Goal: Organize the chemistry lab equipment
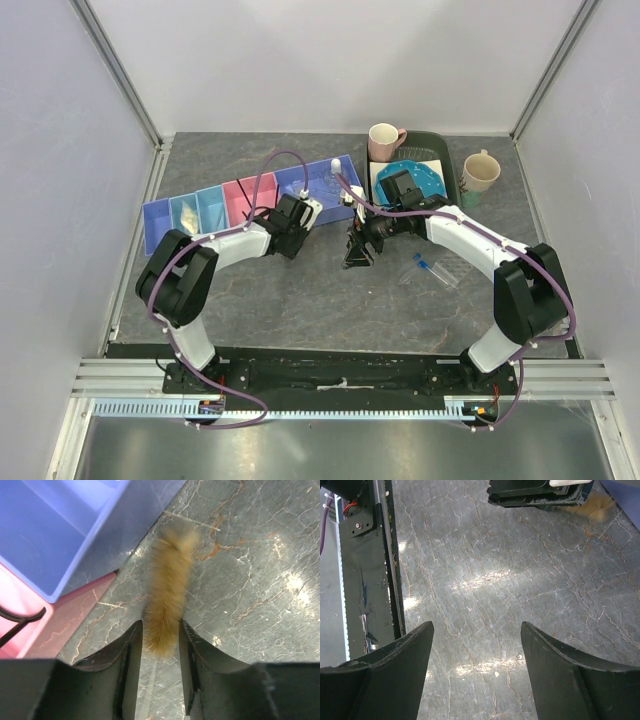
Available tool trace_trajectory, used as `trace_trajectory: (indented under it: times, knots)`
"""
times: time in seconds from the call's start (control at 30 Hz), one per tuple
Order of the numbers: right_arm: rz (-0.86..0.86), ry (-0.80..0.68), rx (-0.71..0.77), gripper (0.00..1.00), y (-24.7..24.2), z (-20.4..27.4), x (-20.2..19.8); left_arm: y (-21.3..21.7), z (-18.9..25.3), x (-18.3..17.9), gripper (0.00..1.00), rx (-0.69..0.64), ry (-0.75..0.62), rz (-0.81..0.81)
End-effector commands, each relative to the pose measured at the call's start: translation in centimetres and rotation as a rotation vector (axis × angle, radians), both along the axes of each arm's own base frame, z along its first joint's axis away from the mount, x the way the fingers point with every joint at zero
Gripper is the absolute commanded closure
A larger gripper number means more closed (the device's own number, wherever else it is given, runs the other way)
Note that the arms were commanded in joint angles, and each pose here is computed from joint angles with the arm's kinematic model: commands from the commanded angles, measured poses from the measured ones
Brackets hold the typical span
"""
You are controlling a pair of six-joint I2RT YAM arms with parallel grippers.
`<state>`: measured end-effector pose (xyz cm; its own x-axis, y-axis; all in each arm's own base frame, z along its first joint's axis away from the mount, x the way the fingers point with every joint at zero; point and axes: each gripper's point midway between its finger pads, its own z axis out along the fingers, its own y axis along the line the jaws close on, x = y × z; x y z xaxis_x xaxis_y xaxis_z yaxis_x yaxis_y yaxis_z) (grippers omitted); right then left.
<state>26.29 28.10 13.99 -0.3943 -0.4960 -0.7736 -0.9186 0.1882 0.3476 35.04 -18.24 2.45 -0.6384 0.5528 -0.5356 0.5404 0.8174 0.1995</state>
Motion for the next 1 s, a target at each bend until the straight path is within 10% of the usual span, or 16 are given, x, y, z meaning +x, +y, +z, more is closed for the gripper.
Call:
trace_trajectory:
  times: [0.0, 0.3, 0.7, 0.97]
  knots:
    - [0.026, -0.052, 0.035, 0.21, 0.6, 1.6, 0.5, -0.4, 0.0, 0.1, 0.63, -0.013, 0.015, 0.003]
    - [0.028, -0.049, 0.038, 0.21, 0.6, 1.8, 0.4, -2.5, 1.6, -3.0, 0.98, -0.194, 0.099, -0.003]
    - [0.022, 0.037, 0.128, 0.21, 1.7, 2.8, -0.4, -5.3, 10.7, -8.8, 0.98, -0.682, 0.027, -0.011]
    - [-0.153, 0.359, 0.401, 0.22, 5.0, 8.0, 0.2, -5.9, 15.7, -10.3, 0.98, -0.953, -0.067, 0.017]
